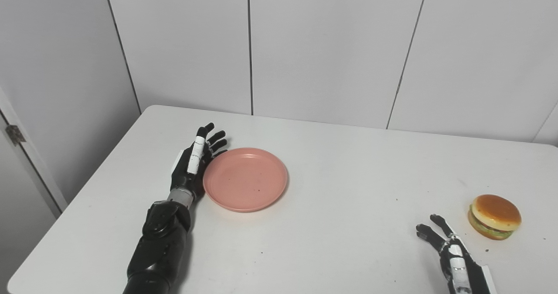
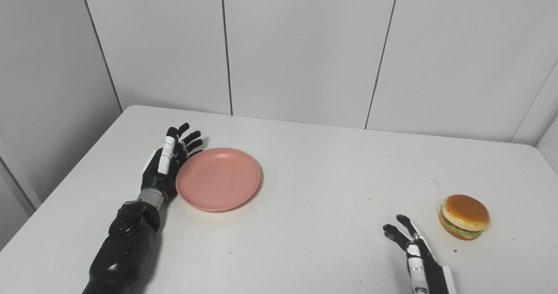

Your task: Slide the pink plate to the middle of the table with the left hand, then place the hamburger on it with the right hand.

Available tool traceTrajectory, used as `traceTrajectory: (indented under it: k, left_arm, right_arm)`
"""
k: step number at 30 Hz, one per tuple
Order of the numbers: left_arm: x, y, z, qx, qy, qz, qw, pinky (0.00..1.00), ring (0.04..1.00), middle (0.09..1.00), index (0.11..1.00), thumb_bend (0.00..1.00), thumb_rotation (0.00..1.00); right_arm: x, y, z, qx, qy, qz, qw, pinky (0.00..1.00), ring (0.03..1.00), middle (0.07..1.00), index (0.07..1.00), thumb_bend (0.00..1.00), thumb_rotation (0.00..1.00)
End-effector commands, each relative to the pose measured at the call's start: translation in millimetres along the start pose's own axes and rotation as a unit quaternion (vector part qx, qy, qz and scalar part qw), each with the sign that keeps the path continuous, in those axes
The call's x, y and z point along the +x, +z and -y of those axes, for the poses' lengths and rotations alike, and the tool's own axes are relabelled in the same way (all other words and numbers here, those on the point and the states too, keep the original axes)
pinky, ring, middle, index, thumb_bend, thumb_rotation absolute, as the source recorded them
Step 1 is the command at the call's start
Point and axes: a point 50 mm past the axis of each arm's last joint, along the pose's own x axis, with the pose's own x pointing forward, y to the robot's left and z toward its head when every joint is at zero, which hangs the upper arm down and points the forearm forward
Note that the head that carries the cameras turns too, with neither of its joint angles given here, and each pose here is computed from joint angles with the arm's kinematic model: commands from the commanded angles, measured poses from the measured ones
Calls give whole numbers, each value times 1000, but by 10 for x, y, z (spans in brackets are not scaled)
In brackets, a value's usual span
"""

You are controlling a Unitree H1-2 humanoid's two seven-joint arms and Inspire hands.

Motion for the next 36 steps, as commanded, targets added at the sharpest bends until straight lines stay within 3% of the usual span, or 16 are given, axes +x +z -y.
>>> traceTrajectory:
  k: [1, 13, 31, 36]
  left_arm:
    - [60, 116, 73, 12, -9, 19, 1000, 812, 864, 853, 907, 985, 837]
    - [-98, -46, 362, 10, -6, 18, 1000, 881, 863, 846, 868, 970, 821]
    - [-174, -106, 788, -21, -8, -1, 1000, 858, 856, 832, 866, 1000, 845]
    - [-187, -139, 887, -20, -25, 0, 999, 852, 858, 845, 872, 1000, 844]
  right_arm:
    - [-131, -177, -41, 1, 12, -60, 998, 954, 819, 780, 862, 744, 1000]
    - [-135, -150, -70, 1, 13, -60, 998, 942, 820, 789, 871, 743, 1000]
    - [-132, -120, -173, -1, 16, -65, 998, 949, 820, 782, 871, 747, 1000]
    - [-123, -114, -207, 1, 16, -66, 998, 962, 820, 781, 874, 736, 1000]
